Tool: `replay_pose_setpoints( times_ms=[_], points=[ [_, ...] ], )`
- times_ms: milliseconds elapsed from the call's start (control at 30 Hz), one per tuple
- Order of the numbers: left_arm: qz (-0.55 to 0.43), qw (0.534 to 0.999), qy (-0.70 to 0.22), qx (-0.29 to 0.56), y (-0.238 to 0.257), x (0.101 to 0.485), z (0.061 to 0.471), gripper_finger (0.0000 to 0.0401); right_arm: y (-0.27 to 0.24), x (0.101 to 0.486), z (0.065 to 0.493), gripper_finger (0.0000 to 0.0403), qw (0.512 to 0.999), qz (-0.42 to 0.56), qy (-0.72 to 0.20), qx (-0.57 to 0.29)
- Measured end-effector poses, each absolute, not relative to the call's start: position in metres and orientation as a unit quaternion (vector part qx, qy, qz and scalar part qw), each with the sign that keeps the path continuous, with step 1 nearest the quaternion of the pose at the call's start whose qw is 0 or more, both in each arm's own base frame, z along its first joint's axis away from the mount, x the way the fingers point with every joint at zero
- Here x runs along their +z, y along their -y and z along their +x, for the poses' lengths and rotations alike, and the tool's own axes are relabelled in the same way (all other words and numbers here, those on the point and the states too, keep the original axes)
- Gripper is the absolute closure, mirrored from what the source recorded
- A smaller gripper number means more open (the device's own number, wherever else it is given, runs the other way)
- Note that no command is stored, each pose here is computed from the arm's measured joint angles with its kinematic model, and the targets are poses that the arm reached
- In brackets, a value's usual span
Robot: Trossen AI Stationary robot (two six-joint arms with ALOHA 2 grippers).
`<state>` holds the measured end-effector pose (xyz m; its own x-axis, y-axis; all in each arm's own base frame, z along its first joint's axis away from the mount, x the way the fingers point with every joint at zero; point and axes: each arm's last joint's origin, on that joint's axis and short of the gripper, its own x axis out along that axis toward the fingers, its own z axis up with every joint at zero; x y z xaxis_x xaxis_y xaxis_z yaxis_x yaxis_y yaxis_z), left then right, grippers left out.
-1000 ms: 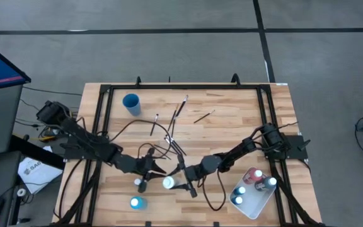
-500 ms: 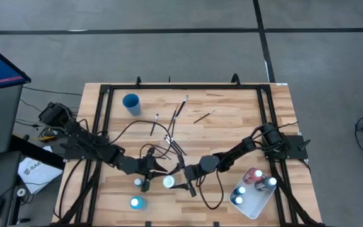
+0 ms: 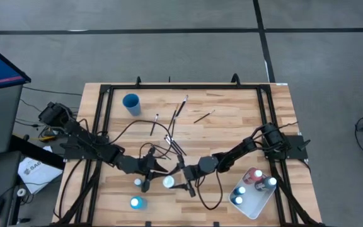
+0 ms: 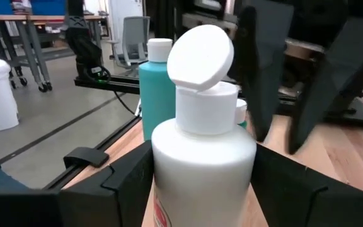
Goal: Pick & Place Paint Supplies
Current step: Put the large white paint bottle into the white bin
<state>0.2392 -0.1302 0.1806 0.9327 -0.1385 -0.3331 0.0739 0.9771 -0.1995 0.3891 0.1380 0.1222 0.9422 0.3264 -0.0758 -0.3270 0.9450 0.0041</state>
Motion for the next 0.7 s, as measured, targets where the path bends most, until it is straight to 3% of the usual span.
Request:
replay_pose_setpoints(
  times_ms=[533,700],
  points=[
    [-0.083,0.979,-0.176,-0.054,0.130,0.180,0.239,0.0348,-0.142,0.122,0.386,0.0147,0.984,-0.009,-0.051,0.173],
    [-0.060,0.981,-0.176,-0.056,0.130,0.180,0.239,0.0348,-0.141,0.138,0.384,0.0147,0.982,-0.012,-0.068,0.175]
  ],
)
